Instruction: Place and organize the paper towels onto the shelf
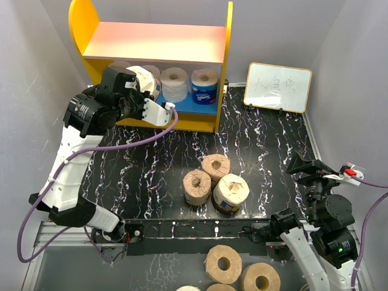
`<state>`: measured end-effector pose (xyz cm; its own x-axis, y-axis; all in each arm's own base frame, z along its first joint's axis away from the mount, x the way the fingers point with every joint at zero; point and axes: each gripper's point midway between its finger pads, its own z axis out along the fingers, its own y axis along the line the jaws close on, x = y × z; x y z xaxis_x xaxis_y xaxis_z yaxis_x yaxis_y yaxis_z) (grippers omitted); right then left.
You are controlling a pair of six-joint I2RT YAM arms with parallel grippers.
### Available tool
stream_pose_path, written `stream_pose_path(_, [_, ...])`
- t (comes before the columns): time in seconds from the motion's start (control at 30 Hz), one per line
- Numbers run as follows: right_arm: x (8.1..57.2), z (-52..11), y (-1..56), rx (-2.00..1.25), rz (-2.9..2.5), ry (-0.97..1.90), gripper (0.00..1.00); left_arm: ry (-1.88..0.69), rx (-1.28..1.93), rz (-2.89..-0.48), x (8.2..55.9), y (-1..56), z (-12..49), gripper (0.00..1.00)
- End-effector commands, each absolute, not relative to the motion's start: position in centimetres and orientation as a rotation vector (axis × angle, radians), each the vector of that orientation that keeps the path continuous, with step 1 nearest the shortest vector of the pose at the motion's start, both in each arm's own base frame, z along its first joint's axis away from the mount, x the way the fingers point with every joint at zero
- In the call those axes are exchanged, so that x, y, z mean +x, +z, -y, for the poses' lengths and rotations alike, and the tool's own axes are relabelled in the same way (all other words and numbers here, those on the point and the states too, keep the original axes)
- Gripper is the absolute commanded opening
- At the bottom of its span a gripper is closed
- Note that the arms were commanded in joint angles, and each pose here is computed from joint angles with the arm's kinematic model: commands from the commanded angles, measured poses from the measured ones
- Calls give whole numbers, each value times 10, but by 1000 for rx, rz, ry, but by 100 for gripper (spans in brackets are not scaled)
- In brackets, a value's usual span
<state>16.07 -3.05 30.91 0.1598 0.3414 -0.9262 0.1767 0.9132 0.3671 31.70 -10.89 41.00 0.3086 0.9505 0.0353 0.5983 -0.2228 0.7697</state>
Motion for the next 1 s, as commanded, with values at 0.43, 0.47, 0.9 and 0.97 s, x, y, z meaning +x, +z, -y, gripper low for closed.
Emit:
stream_pose_path(0.43, [159,30,320,446,-1373,153,84,1014,1684,-1219,367,521,80,0])
stream_pose_path(0.47, [160,29,320,444,-1375,153,85,1022,1671,-1227,371,522,74,0])
stream_pose_path(0.9, [160,28,319,433,-1379,157,84,1012,1533,-1223,426,534,37,0])
stream_pose_path(0.97, [161,27,319,431,-1381,157,84,1022,1506,-1216,431,539,32,0])
